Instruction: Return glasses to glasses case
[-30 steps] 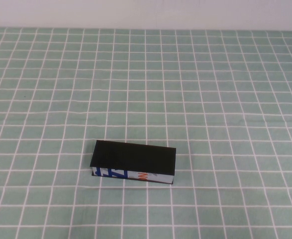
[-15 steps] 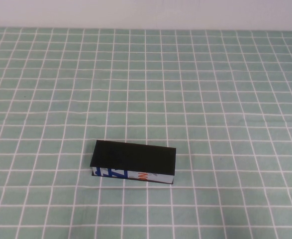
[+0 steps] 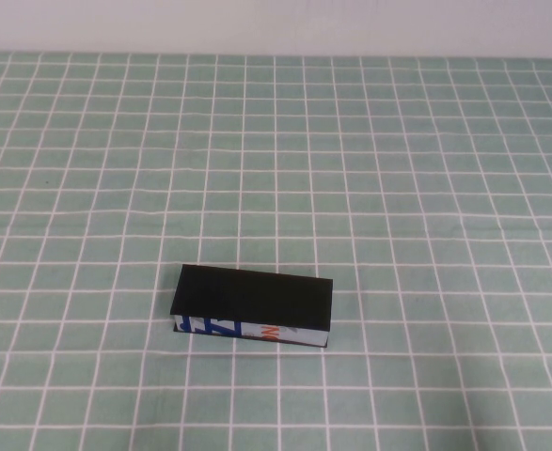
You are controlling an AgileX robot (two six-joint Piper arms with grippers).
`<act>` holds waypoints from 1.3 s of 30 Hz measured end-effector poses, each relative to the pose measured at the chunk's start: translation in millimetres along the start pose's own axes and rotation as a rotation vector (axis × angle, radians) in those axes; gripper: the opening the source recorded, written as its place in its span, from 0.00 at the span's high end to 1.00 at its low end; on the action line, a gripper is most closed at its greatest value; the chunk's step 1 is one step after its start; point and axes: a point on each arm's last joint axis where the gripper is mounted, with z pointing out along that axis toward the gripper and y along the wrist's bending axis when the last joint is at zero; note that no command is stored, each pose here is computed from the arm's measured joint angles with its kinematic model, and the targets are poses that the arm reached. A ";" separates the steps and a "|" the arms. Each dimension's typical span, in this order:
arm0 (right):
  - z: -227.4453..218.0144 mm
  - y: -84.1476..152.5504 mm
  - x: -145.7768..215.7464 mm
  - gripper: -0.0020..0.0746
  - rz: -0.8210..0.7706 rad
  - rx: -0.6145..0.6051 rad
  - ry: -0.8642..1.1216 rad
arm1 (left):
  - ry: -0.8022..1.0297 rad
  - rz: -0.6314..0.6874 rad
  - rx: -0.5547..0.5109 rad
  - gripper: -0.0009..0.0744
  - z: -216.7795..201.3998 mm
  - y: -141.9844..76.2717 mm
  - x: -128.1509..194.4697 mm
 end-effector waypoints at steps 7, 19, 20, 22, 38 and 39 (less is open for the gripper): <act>19.9 -7.6 55.4 0.99 0.020 0.001 0.024 | 0.000 0.000 0.000 0.99 0.0 0.0 0.0; 23.1 -9.1 77.0 0.99 0.055 0.003 0.138 | 0.000 0.000 0.000 0.99 0.0 0.0 0.0; 23.1 -9.1 77.0 0.99 0.055 0.003 0.138 | 0.000 0.000 0.000 0.99 0.0 0.0 0.0; 23.1 -8.9 77.0 0.99 0.059 0.002 0.138 | 0.000 0.000 0.000 0.99 0.0 0.0 0.0; 23.1 -8.6 77.2 0.99 0.069 -0.001 0.140 | 0.000 0.000 0.000 0.99 0.0 0.0 0.0; 23.1 -8.6 77.2 0.99 0.069 -0.001 0.140 | 0.000 0.000 0.000 0.99 0.0 0.0 0.0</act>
